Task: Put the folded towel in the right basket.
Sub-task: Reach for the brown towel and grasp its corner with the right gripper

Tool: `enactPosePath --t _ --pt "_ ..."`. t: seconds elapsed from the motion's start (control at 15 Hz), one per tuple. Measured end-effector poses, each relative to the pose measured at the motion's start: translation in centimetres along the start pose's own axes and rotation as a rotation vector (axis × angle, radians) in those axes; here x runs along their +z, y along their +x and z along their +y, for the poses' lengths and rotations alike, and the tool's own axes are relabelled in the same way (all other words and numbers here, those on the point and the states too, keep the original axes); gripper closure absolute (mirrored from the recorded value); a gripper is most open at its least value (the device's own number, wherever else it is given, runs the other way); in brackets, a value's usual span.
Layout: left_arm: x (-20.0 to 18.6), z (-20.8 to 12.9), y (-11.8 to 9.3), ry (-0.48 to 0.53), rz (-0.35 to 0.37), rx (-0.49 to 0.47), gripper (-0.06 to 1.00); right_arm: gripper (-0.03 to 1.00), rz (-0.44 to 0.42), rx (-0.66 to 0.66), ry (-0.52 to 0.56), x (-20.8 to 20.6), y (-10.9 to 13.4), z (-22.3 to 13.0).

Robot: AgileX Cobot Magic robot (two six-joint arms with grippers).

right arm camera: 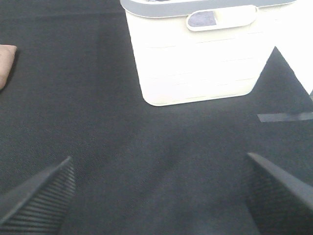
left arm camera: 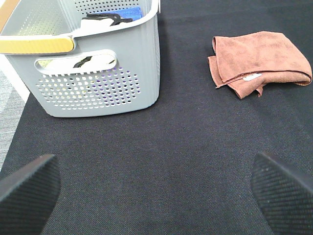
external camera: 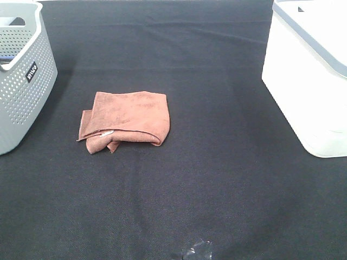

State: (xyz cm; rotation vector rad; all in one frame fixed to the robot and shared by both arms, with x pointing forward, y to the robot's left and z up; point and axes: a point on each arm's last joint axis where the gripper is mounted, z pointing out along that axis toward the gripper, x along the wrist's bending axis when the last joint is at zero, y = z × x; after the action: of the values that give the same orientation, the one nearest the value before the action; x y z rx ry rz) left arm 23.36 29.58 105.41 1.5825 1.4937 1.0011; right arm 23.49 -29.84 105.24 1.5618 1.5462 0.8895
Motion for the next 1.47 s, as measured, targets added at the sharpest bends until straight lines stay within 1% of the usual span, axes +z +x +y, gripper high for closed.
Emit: enactPosePath --t 0.13,0.2,0.47,0.53,0.6,0.67,0.8,0.87,1.0,1.07,1.2,1.27,1.33,1.47 --pt "0.0 0.0 0.0 0.0 0.0 0.0 -0.05 0.08 0.003 0.0 0.094 1.3 0.0 1.1" --pt "0.0 0.0 0.0 0.0 0.0 0.0 -0.05 0.09 0.005 0.0 0.151 2.3 -0.1 2.4" --pt "0.0 0.0 0.0 0.0 0.0 0.0 -0.05 0.11 0.067 0.043 0.375 7.0 0.2 11.5" --pt "0.0 0.0 0.0 0.0 0.0 0.0 -0.05 0.11 0.078 0.049 0.466 9.7 0.1 14.5" --pt "0.0 0.0 0.0 0.0 0.0 0.0 -0.05 0.11 0.08 0.049 0.495 10.9 0.1 15.9" --pt "0.0 0.0 0.0 0.0 0.0 0.0 -0.05 0.11 0.082 0.049 0.547 12.8 0.1 17.5" --pt "0.0 0.0 0.0 0.0 0.0 0.0 -0.05 0.11 0.09 0.054 0.567 16.3 0.0 20.6" --pt "0.0 0.0 0.0 0.0 0.0 0.0 -0.05 0.11 0.097 0.058 0.556 17.8 0.1 22.1" --pt "0.0 0.0 0.0 0.0 0.0 0.0 -0.05 0.11 0.14 0.089 0.538 18.3 0.5 23.2" --pt "0.0 0.0 0.0 0.0 0.0 0.0 -0.05 0.11 0.189 0.125 0.534 18.4 1.0 23.5" --pt "0.0 0.0 0.0 0.0 0.0 0.0 -0.05 0.11 0.313 0.21 0.547 19.5 2.4 23.9" --pt "0.0 0.0 0.0 0.0 0.0 0.0 -0.05 0.11 0.381 0.226 0.572 21.8 4.5 23.8" --pt "0.0 0.0 0.0 0.0 0.0 0.0 -0.05 0.11 0.419 0.219 0.598 23.7 6.8 23.5" --pt "0.0 0.0 0.0 0.0 0.0 0.0 -0.05 0.11 0.502 0.154 0.696 27.7 11.9 21.9"
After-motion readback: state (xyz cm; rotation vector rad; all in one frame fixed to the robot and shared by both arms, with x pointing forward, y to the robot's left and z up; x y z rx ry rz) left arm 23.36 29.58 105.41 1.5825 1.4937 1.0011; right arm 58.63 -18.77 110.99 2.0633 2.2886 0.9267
